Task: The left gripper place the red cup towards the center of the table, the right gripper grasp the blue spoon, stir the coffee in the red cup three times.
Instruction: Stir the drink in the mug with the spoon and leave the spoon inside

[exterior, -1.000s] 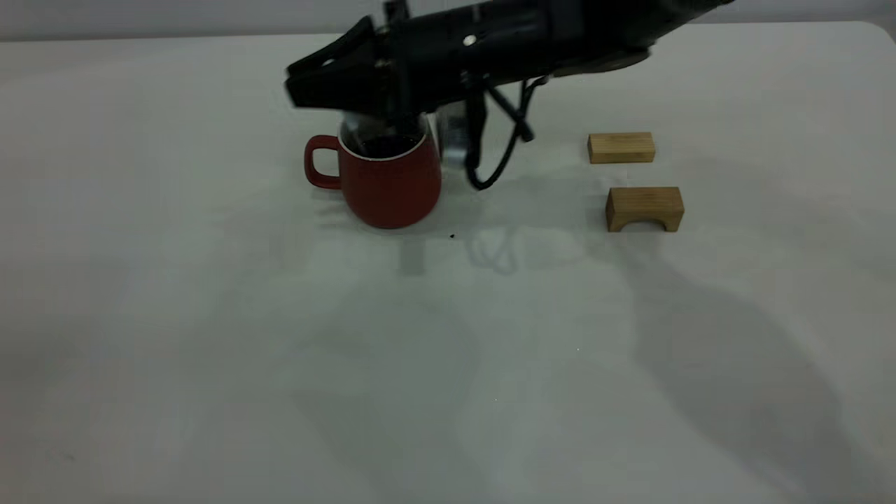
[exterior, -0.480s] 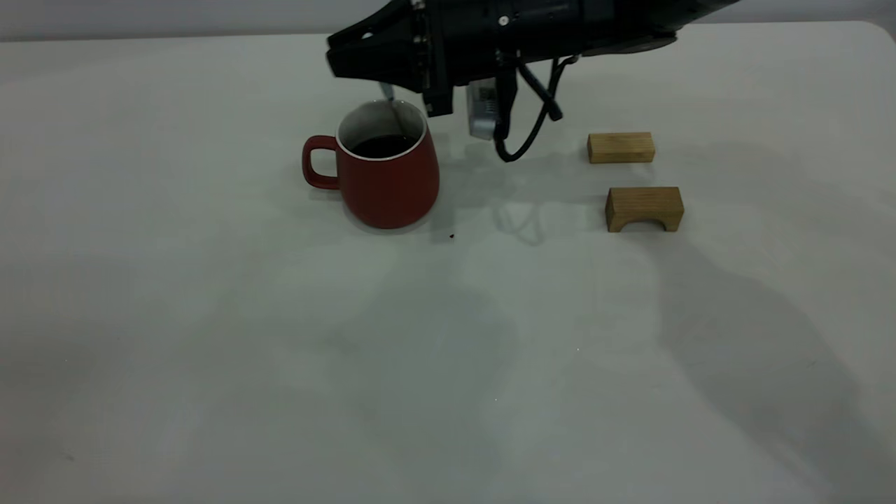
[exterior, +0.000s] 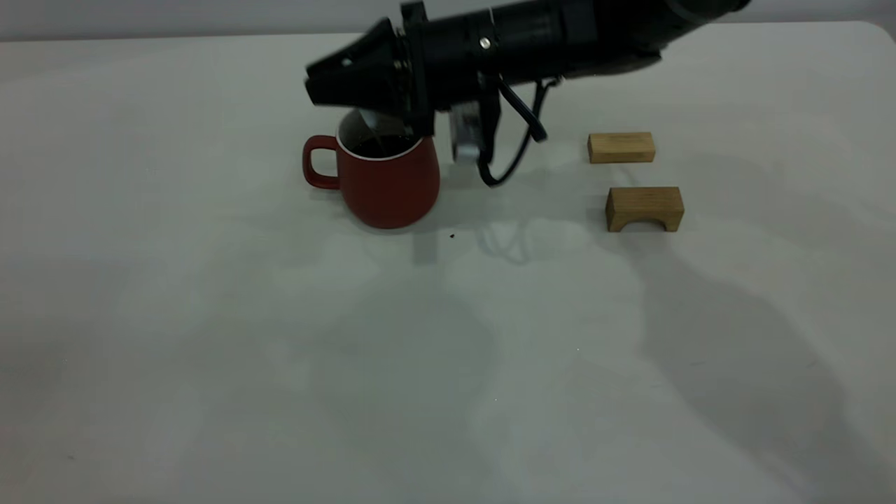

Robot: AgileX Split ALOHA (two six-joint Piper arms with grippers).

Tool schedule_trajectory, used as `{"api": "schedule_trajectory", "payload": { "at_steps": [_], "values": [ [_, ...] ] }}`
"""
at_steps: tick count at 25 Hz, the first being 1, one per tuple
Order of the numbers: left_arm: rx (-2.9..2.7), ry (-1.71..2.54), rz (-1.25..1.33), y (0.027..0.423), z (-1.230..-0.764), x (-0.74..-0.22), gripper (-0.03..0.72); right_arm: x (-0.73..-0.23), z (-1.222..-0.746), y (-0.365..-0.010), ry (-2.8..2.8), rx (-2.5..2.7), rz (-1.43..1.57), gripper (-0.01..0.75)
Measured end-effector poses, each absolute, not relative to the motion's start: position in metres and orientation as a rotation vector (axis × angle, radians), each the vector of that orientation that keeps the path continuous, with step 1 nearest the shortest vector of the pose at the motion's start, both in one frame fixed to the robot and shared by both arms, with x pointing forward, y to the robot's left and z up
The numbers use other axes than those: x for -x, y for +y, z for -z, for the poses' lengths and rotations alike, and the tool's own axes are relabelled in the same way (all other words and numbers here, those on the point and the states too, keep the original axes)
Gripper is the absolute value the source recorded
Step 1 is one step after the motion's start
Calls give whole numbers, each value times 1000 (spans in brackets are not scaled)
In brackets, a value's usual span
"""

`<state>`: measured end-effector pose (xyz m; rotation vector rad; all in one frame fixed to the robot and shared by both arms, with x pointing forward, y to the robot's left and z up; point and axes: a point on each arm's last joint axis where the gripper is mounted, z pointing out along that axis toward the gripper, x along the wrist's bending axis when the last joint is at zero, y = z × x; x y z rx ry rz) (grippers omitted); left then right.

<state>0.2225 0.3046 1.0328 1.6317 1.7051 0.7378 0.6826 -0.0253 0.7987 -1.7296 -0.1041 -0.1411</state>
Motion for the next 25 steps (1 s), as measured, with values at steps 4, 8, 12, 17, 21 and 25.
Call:
{"api": "schedule_trajectory", "payload": {
  "at_steps": [4,8,12,17,21,25],
  "values": [
    [-1632,1705,-738,305,-1033,-222,551,-693,-810,-21,-146,1702,203,119],
    [-1632,1705,-738,305,-1033,-222,551,-695,-800,-36,-111,1757,205,119],
    [-1632,1705,-738,305,-1033,-222,551,-689,-795,-57,-35,1796,174,119],
    [-1632,1705,-738,305,-1033,-222,551,-676,-796,-47,-25,1782,130,119],
    [-1632,1705,-738,305,-1033,-222,551,-675,-803,-22,-108,1745,140,119],
    [-1632,1705,-738,305,-1033,-222,551,-683,-803,-13,-175,1716,197,119]
  ]
}}
